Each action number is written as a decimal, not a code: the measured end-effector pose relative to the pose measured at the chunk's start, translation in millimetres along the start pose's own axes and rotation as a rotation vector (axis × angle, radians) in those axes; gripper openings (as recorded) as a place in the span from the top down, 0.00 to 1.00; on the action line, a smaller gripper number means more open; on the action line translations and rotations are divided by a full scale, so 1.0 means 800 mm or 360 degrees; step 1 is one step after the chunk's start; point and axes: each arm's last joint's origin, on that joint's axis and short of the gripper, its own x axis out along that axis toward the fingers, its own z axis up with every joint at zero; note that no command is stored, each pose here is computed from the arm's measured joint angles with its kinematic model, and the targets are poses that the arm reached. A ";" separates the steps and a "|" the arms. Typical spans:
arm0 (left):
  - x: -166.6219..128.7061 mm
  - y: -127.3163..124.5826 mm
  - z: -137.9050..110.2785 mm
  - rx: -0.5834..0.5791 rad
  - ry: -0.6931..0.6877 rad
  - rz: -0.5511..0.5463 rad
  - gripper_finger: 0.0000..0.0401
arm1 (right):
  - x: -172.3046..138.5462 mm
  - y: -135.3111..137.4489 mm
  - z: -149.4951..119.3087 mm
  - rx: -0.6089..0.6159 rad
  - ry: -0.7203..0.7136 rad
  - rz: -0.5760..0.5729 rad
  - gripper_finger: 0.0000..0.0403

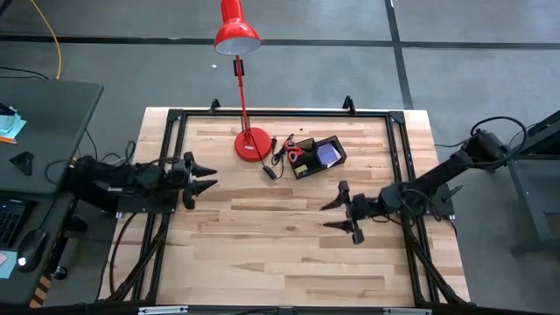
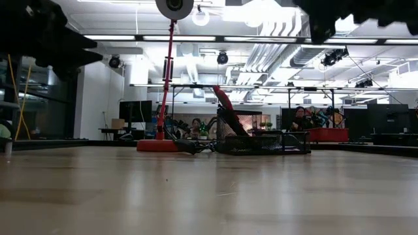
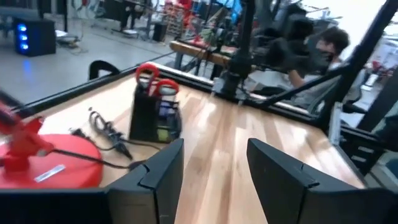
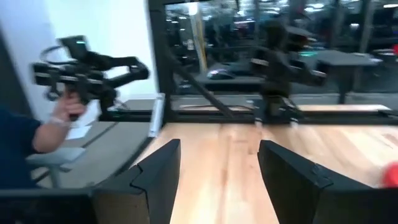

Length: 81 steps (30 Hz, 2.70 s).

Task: Pick and place office supplies into organizer
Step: Return to Home Position

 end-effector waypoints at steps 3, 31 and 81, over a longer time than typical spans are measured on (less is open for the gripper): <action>-0.002 -0.005 -0.001 0.0014 0.0003 0.0005 0.58 | -0.011 -0.014 -0.010 0.0008 -0.0033 -0.0021 0.49; -0.038 -0.010 0.039 0.0052 0.0037 0.0157 0.58 | -0.118 -0.096 -0.031 -0.0071 -0.0128 -0.0182 0.49; -0.038 -0.009 0.035 0.0032 0.0082 0.0144 0.58 | -0.154 -0.089 -0.032 0.0279 -0.0132 -0.0192 0.49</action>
